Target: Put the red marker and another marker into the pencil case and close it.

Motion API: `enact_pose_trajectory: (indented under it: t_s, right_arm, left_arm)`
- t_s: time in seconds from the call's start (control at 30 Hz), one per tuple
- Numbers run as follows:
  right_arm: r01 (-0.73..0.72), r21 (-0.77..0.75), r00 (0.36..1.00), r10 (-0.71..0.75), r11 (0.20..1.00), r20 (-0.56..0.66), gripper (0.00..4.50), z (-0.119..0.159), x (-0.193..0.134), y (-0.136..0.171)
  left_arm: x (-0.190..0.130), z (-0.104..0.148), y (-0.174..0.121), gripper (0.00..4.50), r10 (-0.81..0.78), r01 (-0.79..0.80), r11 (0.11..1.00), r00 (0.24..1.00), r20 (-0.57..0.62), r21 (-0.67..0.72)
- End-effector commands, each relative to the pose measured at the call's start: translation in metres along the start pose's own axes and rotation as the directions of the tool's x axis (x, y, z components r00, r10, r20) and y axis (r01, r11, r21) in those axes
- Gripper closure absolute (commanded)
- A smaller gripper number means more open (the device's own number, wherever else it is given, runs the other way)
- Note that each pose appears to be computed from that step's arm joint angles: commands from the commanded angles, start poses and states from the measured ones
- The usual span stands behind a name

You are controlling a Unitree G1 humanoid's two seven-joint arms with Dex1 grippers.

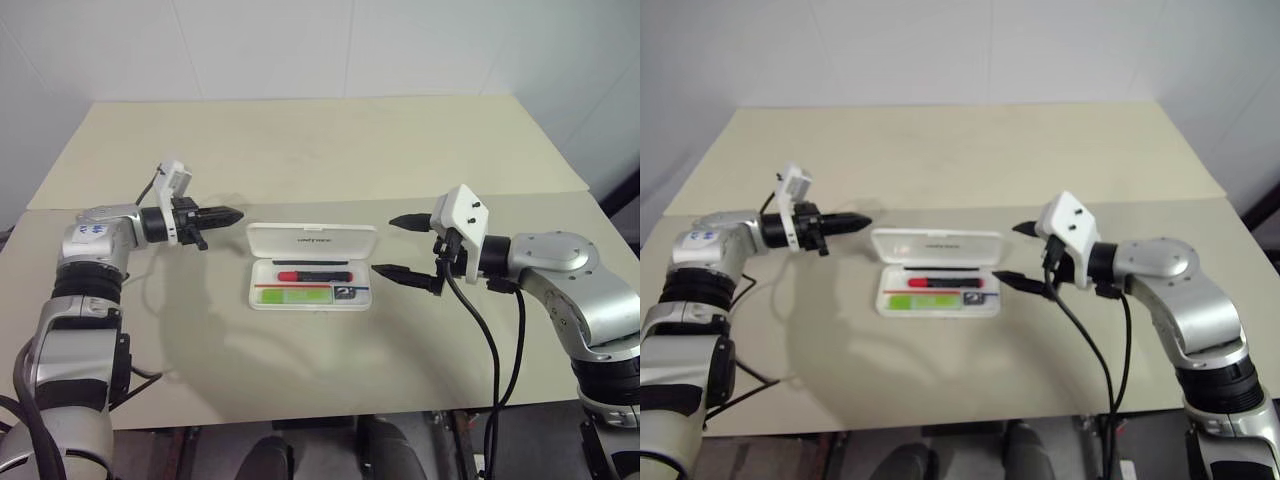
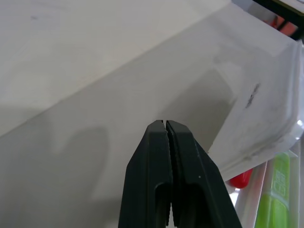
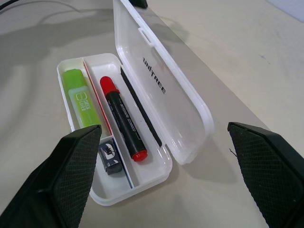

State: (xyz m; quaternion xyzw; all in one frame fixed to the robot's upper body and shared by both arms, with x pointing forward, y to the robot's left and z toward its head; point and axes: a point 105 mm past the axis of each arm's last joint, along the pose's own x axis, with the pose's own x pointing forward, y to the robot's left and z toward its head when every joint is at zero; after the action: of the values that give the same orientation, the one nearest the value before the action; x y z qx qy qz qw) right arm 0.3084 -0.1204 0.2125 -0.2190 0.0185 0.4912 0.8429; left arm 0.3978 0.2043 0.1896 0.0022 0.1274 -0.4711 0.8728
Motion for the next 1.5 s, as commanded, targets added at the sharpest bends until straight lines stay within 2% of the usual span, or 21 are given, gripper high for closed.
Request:
enact_pose_trajectory:
  t_s: [0.03,0.17,1.0,1.07,1.13,1.5]
  right_arm:
    - [0.031,-0.034,0.999,-0.030,0.999,0.022,0.00,0.011,-0.008,-0.001]
    - [0.040,-0.029,0.999,-0.039,0.999,0.020,0.00,0.011,-0.010,-0.001]
    - [0.041,-0.027,0.999,-0.041,0.999,0.018,0.00,0.011,-0.010,-0.001]
    - [0.047,-0.016,0.999,-0.046,0.999,0.013,0.00,0.009,-0.010,0.001]
    - [0.048,-0.011,0.999,-0.048,0.999,0.014,0.00,0.007,-0.009,0.002]
    - [0.062,-0.010,0.998,-0.062,0.998,0.012,0.00,0.006,-0.011,0.001]
  left_arm:
    - [0.006,0.013,-0.004,4.48,-0.054,0.054,0.997,0.998,-0.010,0.057]
    - [0.015,0.011,-0.011,4.48,-0.120,0.123,0.990,0.992,-0.045,0.070]
    - [0.015,0.011,-0.010,4.48,-0.127,0.131,0.989,0.991,-0.050,0.073]
    - [0.024,0.006,-0.046,4.48,-0.352,0.379,0.913,0.919,-0.174,0.152]
    - [0.029,0.004,-0.075,4.48,-0.487,0.535,0.823,0.837,-0.249,0.190]
    - [0.028,0.000,-0.097,4.48,-0.527,0.582,0.789,0.806,-0.269,0.197]
